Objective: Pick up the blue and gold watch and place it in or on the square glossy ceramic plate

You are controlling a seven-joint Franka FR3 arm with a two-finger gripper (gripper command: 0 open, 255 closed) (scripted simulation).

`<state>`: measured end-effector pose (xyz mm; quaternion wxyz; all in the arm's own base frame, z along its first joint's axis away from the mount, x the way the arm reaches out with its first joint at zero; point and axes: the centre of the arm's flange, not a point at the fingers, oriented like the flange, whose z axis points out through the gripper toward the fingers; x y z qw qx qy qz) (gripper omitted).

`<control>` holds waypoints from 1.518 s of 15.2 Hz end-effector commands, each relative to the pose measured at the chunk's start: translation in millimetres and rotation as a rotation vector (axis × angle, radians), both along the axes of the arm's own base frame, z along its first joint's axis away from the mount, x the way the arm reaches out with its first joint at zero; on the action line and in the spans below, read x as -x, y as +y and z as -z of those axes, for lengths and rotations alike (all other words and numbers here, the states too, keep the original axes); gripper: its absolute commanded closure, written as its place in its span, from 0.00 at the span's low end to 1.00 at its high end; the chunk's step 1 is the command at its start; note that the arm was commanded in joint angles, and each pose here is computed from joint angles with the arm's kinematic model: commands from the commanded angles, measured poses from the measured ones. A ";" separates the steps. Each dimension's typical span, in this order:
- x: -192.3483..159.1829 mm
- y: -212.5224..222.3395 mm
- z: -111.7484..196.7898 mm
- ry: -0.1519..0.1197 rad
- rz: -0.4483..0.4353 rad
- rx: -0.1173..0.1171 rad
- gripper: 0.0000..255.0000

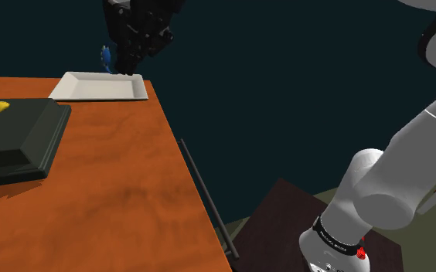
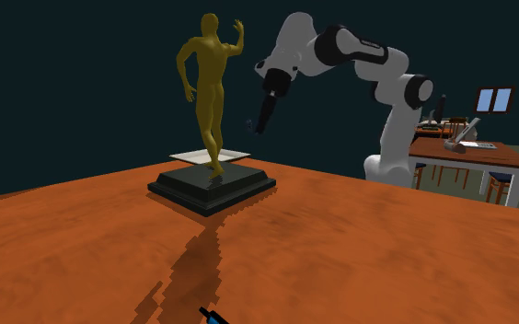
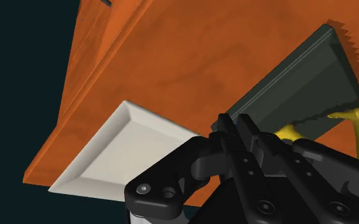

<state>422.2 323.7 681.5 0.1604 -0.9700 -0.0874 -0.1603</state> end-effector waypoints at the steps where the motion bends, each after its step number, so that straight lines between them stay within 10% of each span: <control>1: -26.1 -2.7 -0.2 0.000 0.000 0.000 1.00; 12: -168.3 -28.6 1.3 0.000 0.000 0.000 1.00; 23: -168.3 -28.6 59.4 0.000 0.000 0.000 1.00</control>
